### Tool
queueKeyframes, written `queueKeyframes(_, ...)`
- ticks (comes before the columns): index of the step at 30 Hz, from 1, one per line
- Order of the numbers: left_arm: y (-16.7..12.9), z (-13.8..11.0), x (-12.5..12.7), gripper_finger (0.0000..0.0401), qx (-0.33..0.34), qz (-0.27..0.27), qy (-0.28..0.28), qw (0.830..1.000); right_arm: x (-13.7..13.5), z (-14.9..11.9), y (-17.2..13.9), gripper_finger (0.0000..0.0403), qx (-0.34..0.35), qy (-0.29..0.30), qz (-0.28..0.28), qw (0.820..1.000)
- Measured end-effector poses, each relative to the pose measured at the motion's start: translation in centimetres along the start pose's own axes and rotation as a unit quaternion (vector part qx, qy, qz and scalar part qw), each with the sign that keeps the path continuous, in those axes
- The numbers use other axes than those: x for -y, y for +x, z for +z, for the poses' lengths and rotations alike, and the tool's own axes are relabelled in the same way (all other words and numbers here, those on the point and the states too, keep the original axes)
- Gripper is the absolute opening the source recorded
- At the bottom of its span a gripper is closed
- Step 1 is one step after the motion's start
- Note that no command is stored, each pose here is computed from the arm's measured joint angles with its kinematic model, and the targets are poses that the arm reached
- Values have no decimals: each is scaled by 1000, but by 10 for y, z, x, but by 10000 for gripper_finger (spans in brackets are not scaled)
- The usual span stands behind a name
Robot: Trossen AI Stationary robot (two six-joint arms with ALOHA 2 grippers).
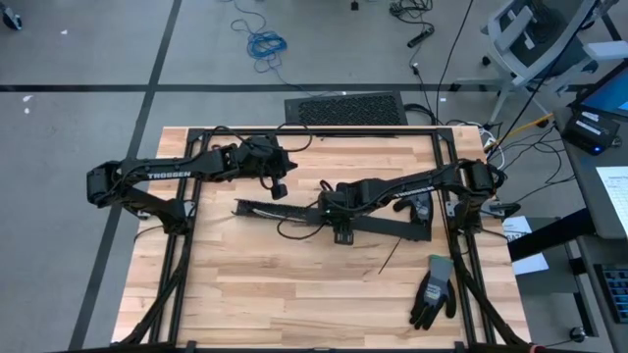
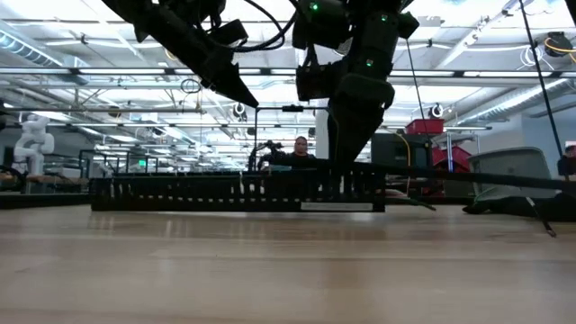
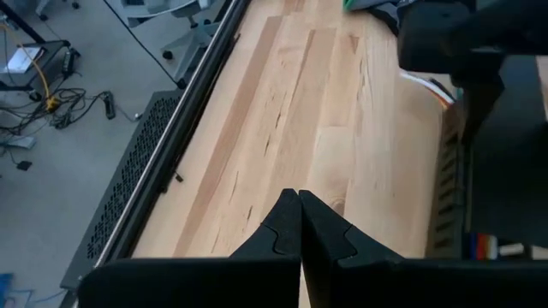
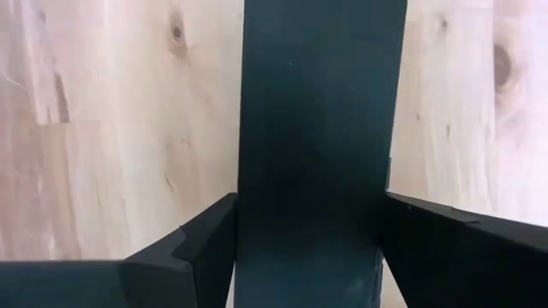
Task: Ziptie cables
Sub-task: Close the black cable duct cover
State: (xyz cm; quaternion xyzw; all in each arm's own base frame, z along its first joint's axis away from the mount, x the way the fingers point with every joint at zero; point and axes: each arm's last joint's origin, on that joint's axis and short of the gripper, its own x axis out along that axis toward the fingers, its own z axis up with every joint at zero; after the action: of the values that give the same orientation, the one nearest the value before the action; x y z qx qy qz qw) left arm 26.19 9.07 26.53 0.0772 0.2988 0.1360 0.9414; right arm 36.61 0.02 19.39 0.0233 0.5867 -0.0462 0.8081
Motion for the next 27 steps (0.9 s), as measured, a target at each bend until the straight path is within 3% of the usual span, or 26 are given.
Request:
queueKeyframes(10,0,-1,0,0,-3,-1,10,1000,7,0,-4,223,1,20,19,1000)
queueKeyframes(20,-1,-11,3,0,-55,-16,14,998,8,0,-4,223,-5,28,20,999)
queueKeyframes(23,0,-12,5,0,-43,-53,24,997,8,-1,-4,223,-6,24,19,1000)
queueKeyframes(27,8,-32,12,0,-60,-88,49,993,8,-1,-4,223,-6,23,20,1000)
